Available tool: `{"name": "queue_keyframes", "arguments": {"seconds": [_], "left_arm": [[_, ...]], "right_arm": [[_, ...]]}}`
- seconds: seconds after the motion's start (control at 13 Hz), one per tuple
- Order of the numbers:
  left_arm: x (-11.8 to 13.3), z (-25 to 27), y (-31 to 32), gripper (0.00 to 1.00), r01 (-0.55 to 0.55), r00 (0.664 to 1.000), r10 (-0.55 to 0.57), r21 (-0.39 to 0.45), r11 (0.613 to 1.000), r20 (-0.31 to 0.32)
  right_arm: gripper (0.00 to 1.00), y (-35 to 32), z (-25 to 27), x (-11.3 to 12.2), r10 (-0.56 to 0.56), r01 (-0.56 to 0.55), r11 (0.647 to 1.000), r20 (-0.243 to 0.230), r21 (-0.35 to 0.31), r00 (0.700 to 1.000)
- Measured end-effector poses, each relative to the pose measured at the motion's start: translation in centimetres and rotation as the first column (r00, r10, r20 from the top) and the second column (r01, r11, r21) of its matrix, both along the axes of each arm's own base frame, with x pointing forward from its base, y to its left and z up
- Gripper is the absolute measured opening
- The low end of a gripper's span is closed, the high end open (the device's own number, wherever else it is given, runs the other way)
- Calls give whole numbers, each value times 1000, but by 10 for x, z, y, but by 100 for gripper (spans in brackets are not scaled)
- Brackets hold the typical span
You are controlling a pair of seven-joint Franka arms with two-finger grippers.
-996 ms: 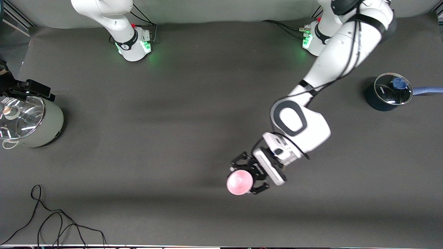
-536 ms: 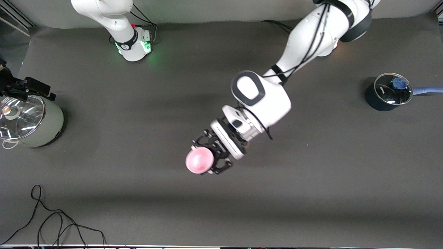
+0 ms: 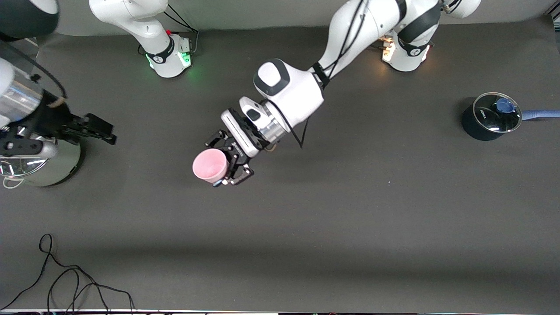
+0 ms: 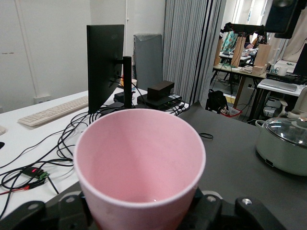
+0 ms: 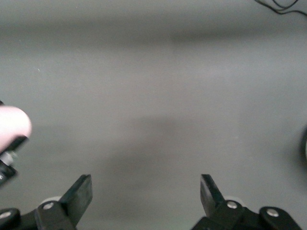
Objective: Transfer pink cup from left to right arm
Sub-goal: 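Lift the pink cup and carry it toward the right gripper, then hold the cup with the left gripper while the right gripper grasps it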
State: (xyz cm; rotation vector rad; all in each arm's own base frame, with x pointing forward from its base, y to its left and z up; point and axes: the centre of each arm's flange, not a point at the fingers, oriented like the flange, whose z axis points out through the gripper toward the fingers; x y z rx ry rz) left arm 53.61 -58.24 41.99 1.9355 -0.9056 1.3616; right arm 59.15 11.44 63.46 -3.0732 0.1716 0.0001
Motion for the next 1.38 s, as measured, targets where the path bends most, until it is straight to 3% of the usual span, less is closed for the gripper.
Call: {"name": "queue_keyframes", "arguments": {"seconds": [0.38, 0.54, 0.77, 0.92, 1.38], "left_arm": [[-20, -1, -20, 68, -23, 999, 22, 34, 999, 25], [-19, 0, -19, 68, -27, 999, 26, 35, 999, 29], [-17, 1, -18, 68, -30, 999, 29, 37, 999, 33], [-17, 1, -18, 68, -30, 999, 29, 37, 999, 33], [-16, 1, -17, 68, -32, 999, 30, 37, 999, 35]], "right_arm": [[100, 76, -2, -6, -204, 204, 979, -10, -3, 979], [100, 104, -3, -15, -218, 218, 976, -4, -21, 976], [100, 119, -11, -17, -169, 169, 985, -9, -37, 986], [100, 129, -16, -18, -48, 47, 998, -14, -40, 999], [100, 134, -25, -15, 110, -111, 993, -16, -44, 994]]}}
